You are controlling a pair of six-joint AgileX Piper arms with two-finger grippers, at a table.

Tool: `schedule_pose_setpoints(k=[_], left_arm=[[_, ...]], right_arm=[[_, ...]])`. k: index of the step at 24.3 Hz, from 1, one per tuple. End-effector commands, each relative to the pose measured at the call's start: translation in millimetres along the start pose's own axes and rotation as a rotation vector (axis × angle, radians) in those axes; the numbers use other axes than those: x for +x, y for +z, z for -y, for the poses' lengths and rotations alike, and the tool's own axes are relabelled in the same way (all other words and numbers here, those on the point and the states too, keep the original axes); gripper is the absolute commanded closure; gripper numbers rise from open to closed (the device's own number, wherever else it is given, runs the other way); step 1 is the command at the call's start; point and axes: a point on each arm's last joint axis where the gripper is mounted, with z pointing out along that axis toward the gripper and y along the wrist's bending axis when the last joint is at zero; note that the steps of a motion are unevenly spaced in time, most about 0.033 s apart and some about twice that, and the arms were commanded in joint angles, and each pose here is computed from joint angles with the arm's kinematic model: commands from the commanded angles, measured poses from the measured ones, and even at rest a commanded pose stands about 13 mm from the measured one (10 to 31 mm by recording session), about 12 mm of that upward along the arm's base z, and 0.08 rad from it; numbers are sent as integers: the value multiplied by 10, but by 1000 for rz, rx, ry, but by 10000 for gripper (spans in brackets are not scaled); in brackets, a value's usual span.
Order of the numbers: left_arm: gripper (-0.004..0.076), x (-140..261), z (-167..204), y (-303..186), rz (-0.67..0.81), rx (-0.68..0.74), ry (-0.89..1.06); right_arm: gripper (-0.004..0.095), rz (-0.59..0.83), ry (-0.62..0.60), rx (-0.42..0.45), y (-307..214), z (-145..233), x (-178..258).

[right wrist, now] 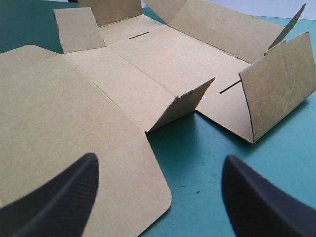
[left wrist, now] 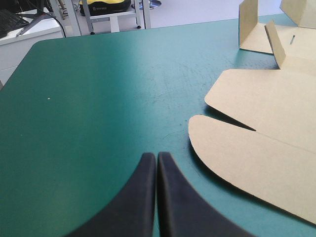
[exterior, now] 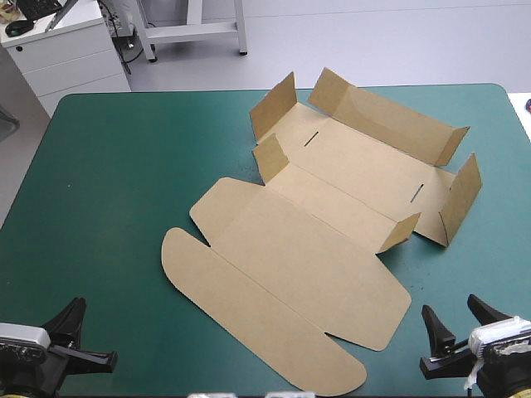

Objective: Fold the box

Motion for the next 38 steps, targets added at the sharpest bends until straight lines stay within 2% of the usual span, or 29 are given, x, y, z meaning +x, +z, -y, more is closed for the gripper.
schedule_pose_setpoints(k=[1, 5, 6, 11, 13, 17, 21, 25, 29, 38], left_arm=[[734, -120, 0, -36, 90, 1, -13], [734, -120, 0, -36, 90, 1, -13], [734, -120, 0, -36, 90, 1, -13], [734, -120, 0, -36, 90, 1, -13], [734, -120, 0, -36, 90, 1, -13], [734, -120, 0, -36, 90, 1, -13], [734, -120, 0, -36, 90, 1, -13], [734, -120, 0, -36, 90, 1, -13], [734, -120, 0, -36, 90, 1, -13], [734, -120, 0, -36, 90, 1, -13]], right_arm=[[105, 81, 18, 6, -23, 7, -145], [103, 74, 117, 3, -17, 9, -149], [103, 49, 203, 2, -3, 12, -165], [103, -59, 426, 9, 142, 39, -382], [103, -150, 549, 31, 342, 79, -602], [103, -282, 660, 85, 865, 184, -832], [103, -436, 716, 127, 1409, 269, -927], [103, -557, 772, 163, 1738, 313, -917], [103, -619, 836, 191, 2056, 355, -916], [116, -752, 973, 198, 2512, 354, -783]])
